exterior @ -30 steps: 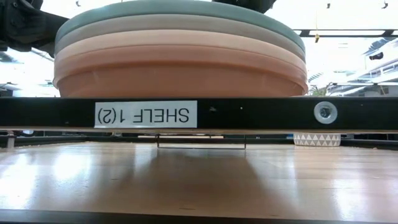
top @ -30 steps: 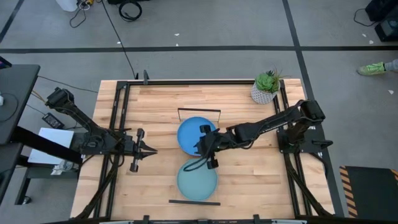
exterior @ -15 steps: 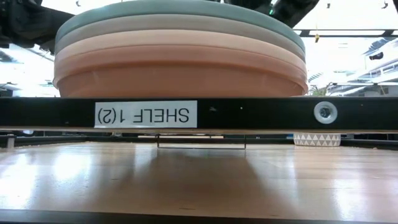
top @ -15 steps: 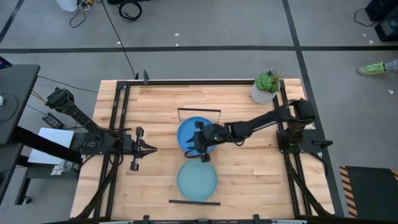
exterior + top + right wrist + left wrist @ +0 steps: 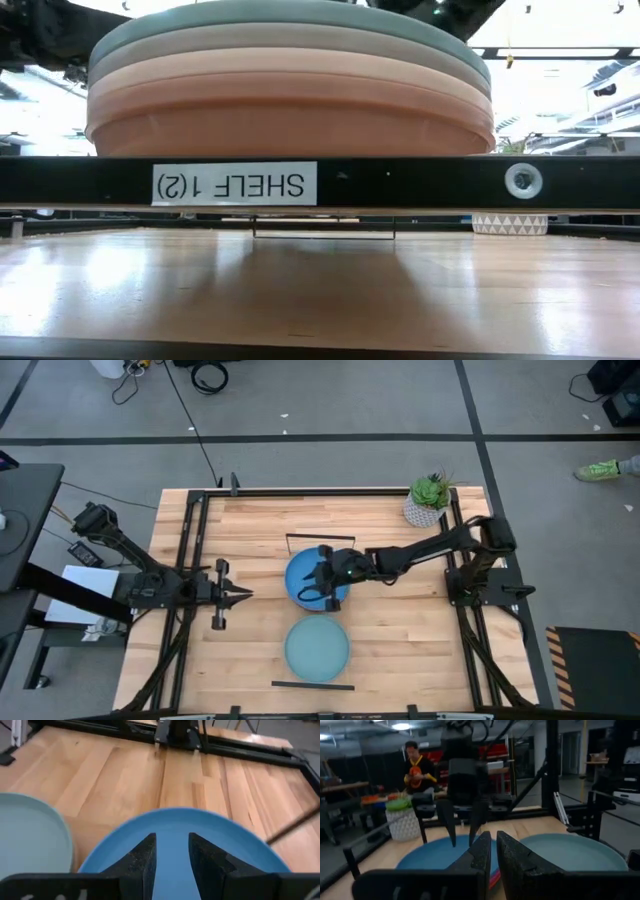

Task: Place and stack plates onto a shelf
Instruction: Return to Home Position

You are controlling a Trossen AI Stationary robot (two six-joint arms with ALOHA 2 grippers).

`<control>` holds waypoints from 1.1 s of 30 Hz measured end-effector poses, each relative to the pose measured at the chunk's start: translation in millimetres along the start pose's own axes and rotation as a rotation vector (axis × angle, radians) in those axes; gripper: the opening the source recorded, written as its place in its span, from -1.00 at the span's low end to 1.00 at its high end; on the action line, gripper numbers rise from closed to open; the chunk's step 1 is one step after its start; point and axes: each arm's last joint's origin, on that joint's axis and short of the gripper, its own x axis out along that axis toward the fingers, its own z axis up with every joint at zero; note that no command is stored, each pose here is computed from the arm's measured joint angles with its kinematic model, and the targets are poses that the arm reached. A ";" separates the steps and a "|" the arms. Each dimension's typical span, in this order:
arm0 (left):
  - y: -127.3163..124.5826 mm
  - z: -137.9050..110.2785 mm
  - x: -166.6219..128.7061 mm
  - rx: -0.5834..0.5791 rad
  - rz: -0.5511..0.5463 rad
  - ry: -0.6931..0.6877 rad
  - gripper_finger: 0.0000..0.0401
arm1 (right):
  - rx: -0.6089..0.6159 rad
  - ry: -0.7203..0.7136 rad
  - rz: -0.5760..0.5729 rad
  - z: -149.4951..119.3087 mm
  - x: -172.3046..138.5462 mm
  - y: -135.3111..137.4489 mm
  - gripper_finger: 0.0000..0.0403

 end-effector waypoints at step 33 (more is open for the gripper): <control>23.5 6.3 -6.6 -0.001 0.034 -0.034 -0.99 | 0.314 -0.401 -0.337 -128.5 -189.6 -11.4 -0.44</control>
